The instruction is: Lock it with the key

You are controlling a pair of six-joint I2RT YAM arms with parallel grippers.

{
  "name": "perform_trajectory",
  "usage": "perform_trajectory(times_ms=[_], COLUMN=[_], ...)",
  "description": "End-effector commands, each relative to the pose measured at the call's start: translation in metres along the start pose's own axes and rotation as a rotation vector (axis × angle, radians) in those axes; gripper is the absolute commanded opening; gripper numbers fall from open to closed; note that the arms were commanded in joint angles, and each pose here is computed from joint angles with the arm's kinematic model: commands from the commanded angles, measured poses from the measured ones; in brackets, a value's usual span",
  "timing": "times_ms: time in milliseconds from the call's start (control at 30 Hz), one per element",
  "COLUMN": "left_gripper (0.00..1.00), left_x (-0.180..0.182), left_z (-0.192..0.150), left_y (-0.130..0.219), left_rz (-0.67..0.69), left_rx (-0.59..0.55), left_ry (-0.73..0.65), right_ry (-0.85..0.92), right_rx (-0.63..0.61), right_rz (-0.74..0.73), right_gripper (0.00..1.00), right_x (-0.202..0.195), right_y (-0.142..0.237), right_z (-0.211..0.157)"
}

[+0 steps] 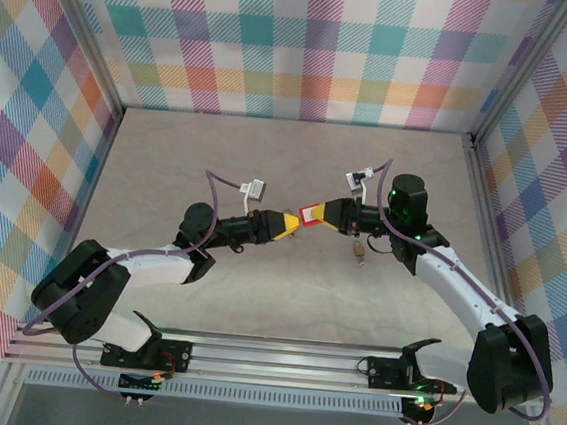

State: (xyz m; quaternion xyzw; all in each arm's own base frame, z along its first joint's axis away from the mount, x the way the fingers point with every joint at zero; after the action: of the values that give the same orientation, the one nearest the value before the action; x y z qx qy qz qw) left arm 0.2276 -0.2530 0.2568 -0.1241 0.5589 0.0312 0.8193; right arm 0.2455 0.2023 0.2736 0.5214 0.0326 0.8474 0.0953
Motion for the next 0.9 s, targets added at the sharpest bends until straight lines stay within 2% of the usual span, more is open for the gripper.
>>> perform_trajectory(times_ms=[0,400,467,500,867], left_gripper=[0.34,0.15,0.08,0.01,0.0], left_x=[-0.018,-0.017,-0.018,-0.018,-0.022], left_z=[0.005,0.006,0.006,0.006,0.005], left_y=[-0.003,-0.003,-0.004,-0.004,0.007], left_rz=[-0.074,-0.081,-0.085,-0.086,-0.083], left_rx=[0.004,-0.004,-0.004,-0.003,-0.071], left_ry=[-0.076,-0.083,-0.088,-0.09,-0.16], right_ry=[0.041,0.038,0.034,0.036,0.036], right_rx=[-0.012,-0.017,-0.014,-0.013,0.0], right_rz=[0.019,0.044,0.047,0.049,0.045], right_gripper=[0.0,0.0,0.0,0.0,0.0], right_x=[0.006,0.01,0.01,0.011,0.009], right_y=[-0.002,-0.002,-0.002,-0.002,-0.001], right_z=[0.005,0.006,0.005,0.004,0.0])
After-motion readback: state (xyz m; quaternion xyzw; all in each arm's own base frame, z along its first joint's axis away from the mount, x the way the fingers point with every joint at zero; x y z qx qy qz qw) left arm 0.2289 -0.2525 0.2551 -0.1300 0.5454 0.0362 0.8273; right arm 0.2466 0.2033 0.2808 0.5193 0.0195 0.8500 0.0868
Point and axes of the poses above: each hand's point on the last joint's axis, 136 mm out from that joint toward the fingers, its own y axis back along the fingers, its own x axis along the line the jaws close on, z = x × y, the point moved 6 cm from there along y, back along the fingers, and after that the axes turned 5 degrees about y, right-handed, at the moved point
